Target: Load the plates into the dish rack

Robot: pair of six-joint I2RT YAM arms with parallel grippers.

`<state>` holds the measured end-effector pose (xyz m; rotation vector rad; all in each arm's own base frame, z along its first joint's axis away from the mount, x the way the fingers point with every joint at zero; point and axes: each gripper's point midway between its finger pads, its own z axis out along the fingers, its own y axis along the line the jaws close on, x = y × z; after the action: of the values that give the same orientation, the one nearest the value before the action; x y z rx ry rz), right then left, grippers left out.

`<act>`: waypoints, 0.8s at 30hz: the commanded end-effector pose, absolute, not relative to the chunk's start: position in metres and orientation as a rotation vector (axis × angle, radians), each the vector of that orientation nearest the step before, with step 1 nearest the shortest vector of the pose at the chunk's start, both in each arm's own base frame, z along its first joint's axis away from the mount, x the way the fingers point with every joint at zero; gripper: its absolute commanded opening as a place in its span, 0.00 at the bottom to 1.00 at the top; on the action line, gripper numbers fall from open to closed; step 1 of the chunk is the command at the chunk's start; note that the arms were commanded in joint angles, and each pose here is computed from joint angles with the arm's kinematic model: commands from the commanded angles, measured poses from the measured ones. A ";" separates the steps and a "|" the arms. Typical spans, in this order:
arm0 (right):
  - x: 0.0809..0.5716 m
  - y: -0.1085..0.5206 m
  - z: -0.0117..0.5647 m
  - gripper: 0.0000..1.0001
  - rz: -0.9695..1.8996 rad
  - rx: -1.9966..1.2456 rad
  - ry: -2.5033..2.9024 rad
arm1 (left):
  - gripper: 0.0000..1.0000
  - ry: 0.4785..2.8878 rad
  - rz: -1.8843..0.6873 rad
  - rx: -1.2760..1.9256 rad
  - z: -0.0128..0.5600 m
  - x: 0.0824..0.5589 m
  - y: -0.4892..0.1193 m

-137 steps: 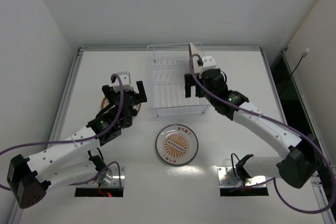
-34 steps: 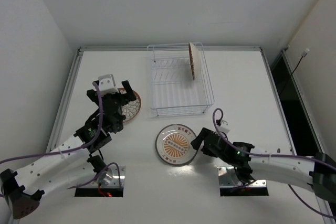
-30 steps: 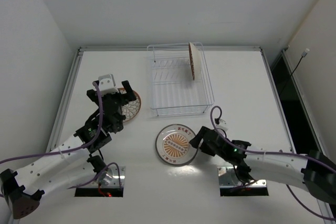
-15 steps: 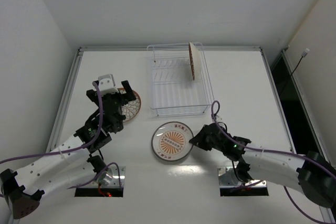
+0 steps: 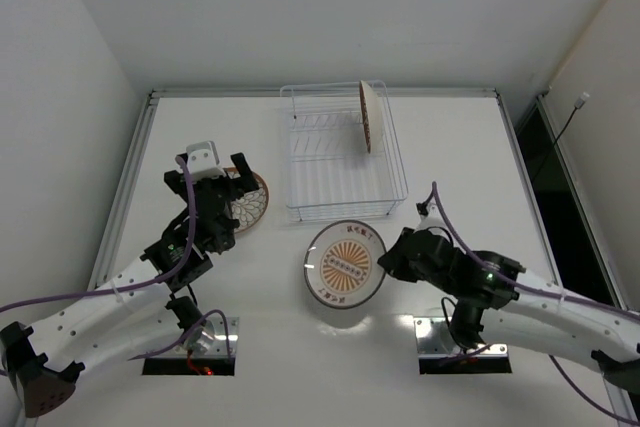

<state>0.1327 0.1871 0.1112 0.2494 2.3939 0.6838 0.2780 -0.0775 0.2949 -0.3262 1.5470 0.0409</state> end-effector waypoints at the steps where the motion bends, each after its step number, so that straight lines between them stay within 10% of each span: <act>1: 0.152 0.187 0.174 0.00 0.638 0.207 2.241 | 1.00 1.502 0.030 -0.376 0.310 0.277 -0.070; 14: 0.224 0.147 0.354 0.00 0.073 0.178 1.842 | 1.00 1.509 0.029 -0.364 0.306 0.279 -0.073; 24: 0.311 0.192 0.365 0.00 -0.421 0.162 1.695 | 1.00 1.509 0.029 -0.364 0.306 0.279 -0.073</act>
<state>0.2848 0.1977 0.3394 0.1010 1.8121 -0.2726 0.2780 -0.0768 0.2960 -0.3249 1.5436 0.0468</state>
